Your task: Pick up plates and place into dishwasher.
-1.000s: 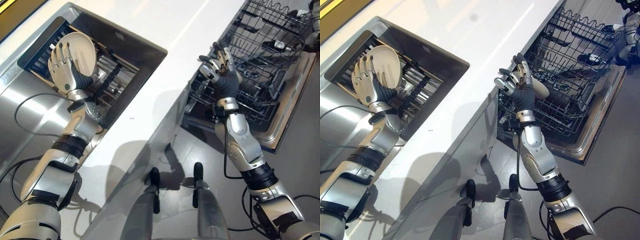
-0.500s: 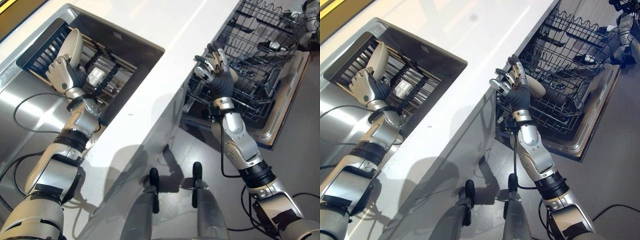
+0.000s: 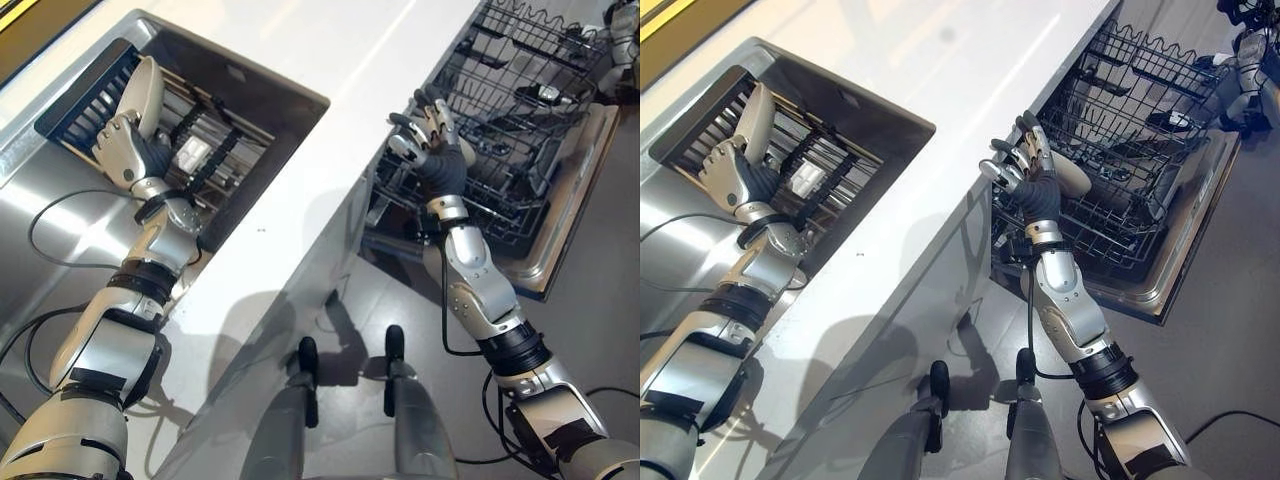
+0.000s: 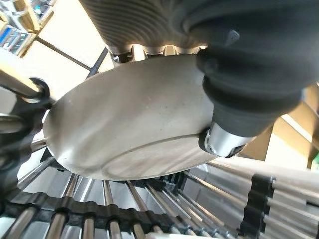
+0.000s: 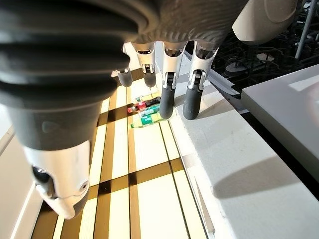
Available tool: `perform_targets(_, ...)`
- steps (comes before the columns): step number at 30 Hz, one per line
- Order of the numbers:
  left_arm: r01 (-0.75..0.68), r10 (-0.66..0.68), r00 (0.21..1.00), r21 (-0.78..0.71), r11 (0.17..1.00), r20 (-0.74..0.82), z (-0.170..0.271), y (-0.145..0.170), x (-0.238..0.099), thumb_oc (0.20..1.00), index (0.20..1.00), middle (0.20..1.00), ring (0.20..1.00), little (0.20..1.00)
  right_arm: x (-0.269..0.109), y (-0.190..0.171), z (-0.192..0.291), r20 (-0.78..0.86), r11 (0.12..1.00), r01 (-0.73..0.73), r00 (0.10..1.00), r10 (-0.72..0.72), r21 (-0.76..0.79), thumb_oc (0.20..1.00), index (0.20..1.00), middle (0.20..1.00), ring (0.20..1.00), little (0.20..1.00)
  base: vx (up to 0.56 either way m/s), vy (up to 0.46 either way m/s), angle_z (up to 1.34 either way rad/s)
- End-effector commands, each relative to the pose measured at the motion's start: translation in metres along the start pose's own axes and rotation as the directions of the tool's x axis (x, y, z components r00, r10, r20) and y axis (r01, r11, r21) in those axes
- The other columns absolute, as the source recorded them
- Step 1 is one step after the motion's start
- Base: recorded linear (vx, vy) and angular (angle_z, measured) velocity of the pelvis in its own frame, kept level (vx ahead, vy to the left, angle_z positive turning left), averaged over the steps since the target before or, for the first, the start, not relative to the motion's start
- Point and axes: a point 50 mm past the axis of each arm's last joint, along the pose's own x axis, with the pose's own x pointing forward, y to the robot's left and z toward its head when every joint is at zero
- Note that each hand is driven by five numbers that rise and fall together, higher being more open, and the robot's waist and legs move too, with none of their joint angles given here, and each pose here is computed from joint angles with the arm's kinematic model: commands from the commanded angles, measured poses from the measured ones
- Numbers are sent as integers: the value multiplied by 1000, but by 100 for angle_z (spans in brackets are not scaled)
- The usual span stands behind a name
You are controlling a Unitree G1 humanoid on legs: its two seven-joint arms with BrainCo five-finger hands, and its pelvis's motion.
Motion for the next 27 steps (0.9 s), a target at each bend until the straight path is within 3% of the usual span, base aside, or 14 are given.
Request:
perform_targets(1,169,-188,959,-106,980,-210,-27,-54,-109,200,200,200,200,200,-15,-1,-34,-191,997,-46,981,35,-55,1000,1000,1000,1000,1000,-17,-5,6)
perform_targets(7,-12,-16,991,-203,979,-134,-40,-23,-103,200,200,200,200,200,-34,-19,-38,-220,998,-23,975,10,-60,1000,1000,1000,1000,1000,17,-17,12)
perform_targets(14,-88,91,996,-265,960,1,-47,15,-98,200,200,200,200,200,-58,-31,-44,-268,998,0,963,-15,-56,1000,1000,1000,1000,1000,21,-30,8)
perform_targets(18,-32,67,994,-346,938,91,-42,28,-101,200,200,200,200,200,-73,-35,-49,-298,999,23,954,-36,-49,1000,1000,1000,1000,1000,59,-62,9)
perform_targets(23,193,-59,962,-506,841,268,-17,39,-106,200,200,200,200,200,-85,-43,-47,-298,997,60,952,-74,-56,1000,1000,1000,1000,1000,45,-45,8)
perform_targets(27,247,-2,923,-588,770,385,-4,57,-105,200,200,200,200,200,-88,-55,-43,-280,992,102,953,-118,-71,1000,1000,1000,1000,1000,42,-30,6)
